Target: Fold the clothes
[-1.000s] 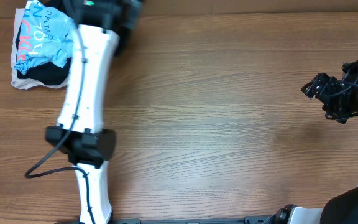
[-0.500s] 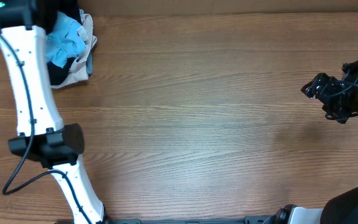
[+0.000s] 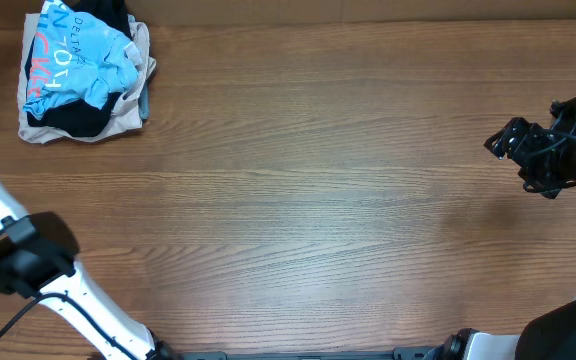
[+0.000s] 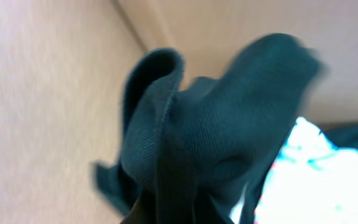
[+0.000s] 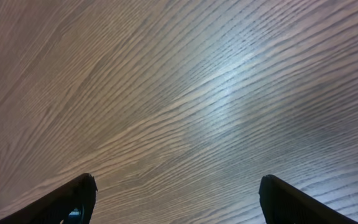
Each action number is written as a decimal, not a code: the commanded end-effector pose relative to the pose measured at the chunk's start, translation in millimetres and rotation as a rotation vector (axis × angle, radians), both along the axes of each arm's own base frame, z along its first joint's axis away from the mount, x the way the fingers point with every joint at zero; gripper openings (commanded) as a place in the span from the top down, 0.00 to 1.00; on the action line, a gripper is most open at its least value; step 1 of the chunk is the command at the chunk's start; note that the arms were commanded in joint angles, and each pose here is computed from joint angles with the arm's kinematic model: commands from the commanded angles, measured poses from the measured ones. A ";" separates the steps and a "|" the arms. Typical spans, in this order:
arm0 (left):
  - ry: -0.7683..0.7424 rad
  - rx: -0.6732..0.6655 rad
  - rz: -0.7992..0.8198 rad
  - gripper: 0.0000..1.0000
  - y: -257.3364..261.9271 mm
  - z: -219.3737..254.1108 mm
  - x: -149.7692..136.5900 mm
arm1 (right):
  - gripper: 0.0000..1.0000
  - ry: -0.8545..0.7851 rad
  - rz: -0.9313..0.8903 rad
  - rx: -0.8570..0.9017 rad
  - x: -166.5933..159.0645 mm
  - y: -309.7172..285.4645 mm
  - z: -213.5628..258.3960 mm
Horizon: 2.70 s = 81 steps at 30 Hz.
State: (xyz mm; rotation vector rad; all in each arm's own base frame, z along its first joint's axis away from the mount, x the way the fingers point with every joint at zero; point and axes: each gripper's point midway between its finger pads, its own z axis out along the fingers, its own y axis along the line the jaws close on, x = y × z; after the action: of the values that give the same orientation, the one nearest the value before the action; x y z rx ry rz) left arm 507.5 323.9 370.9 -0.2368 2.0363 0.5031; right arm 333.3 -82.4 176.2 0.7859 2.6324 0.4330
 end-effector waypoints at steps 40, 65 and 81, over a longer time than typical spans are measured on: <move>0.313 -0.231 -0.557 0.00 -385.1 -64.6 29.1 | 0.12 -0.041 0.044 -0.045 -5.7 3.1 39.6; 0.427 -0.285 -0.534 0.00 -393.9 -83.5 5.0 | 0.00 -0.380 0.179 -0.083 -94.1 76.2 156.3; 0.428 -0.285 -0.535 0.00 -394.3 -83.5 4.9 | 0.00 -0.794 0.317 -0.319 -60.6 107.0 148.5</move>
State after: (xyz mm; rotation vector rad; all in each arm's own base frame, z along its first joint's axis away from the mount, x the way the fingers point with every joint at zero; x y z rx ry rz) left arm 515.8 -68.7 267.3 0.2953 2.5070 -0.0832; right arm 282.5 24.8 336.8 0.0575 2.0244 0.3578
